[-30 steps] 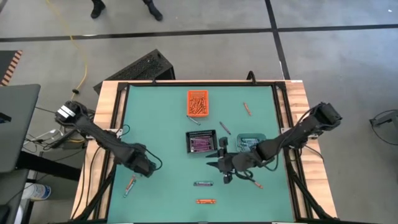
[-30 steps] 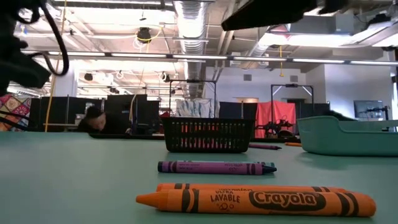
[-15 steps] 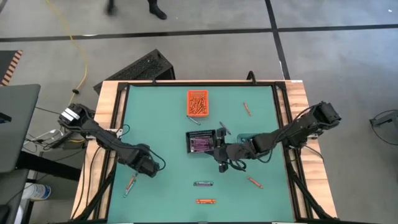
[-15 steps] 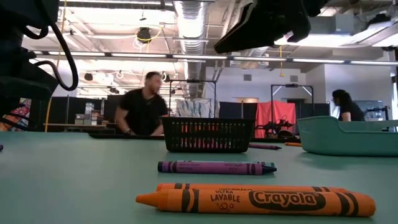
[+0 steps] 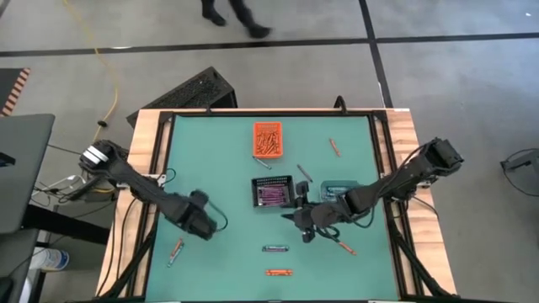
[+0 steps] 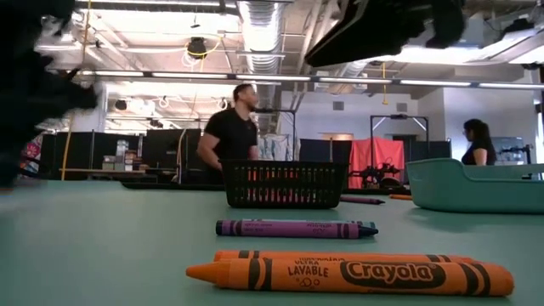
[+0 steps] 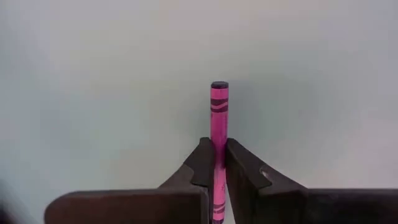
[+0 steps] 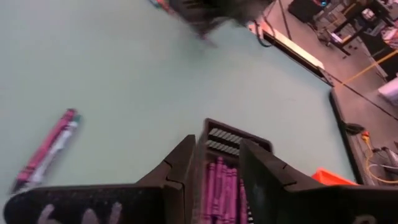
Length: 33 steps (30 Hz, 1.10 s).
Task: Sort crayons
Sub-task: Put the violet crayon into the black bin
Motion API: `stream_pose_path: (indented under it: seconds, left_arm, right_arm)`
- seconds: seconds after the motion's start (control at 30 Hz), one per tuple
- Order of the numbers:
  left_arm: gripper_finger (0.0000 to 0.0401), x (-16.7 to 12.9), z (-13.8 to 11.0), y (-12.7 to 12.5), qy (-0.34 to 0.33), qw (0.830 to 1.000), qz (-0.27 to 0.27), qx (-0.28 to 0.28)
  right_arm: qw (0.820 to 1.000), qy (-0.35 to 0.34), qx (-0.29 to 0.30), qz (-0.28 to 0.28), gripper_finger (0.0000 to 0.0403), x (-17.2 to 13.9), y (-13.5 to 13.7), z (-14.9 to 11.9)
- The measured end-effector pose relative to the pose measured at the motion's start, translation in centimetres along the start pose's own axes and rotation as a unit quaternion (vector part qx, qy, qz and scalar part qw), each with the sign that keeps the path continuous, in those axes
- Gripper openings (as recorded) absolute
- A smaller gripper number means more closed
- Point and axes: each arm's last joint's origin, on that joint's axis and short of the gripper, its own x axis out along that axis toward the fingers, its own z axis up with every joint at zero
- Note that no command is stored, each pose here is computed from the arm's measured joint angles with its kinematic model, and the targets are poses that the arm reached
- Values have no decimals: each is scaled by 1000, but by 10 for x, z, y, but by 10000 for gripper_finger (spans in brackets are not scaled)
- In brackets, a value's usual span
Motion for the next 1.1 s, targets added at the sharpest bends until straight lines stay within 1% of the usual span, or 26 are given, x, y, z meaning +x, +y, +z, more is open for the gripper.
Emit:
stream_pose_path:
  seconds: [0.1, 0.17, 0.23, 0.3, 0.4, 0.47, 0.53, 0.6, 0.67, 0.77, 0.83, 0.9, 1.0, 1.1]
  left_arm:
    - [10, -33, 15, -2, -66, 996, -58, 15]
    - [10, -46, 23, -5, -99, 990, -100, 33]
    - [10, -59, 34, -8, -142, 976, -151, 61]
    - [10, -68, 47, -16, -182, 959, -199, 87]
    - [9, -68, 69, -27, -217, 937, -237, 134]
    - [9, -65, 92, -39, -245, 917, -267, 166]
    - [9, -57, 115, -48, -259, 898, -294, 198]
    - [9, -50, 137, -56, -261, 885, -313, 225]
    - [9, -50, 157, -65, -260, 879, -314, 249]
    - [9, -51, 177, -75, -241, 883, -277, 293]
    - [9, -51, 187, -84, -227, 886, -253, 316]
    - [9, -52, 196, -93, -214, 884, -242, 337]
    - [9, -50, 208, -107, -198, 879, -235, 366]
    - [9, -48, 220, -118, -188, 876, -231, 379]
  right_arm:
    - [1000, -2, 3, 10, 122, -4, 7, 1]
    - [1000, -4, 6, 14, 122, -6, 10, 2]
    - [1000, -2, 9, 15, 122, -7, 13, 2]
    - [1000, 5, 17, 0, 122, -9, 16, 2]
    - [998, 25, 26, -54, 122, -14, 21, 0]
    - [995, 38, 33, -87, 122, -20, 25, -2]
    - [993, 48, 41, -100, 122, -28, 30, -4]
    - [992, 56, 52, -100, 122, -37, 36, -6]
    - [990, 61, 72, -102, 122, -47, 40, -7]
    - [986, 69, 95, -121, 122, -61, 45, -12]
    - [983, 75, 104, -135, 122, -68, 47, -15]
    - [979, 82, 113, -146, 122, -72, 48, -19]
    - [976, 94, 122, -153, 122, -75, 49, -24]
    - [972, 102, 137, -158, 122, -76, 48, -28]
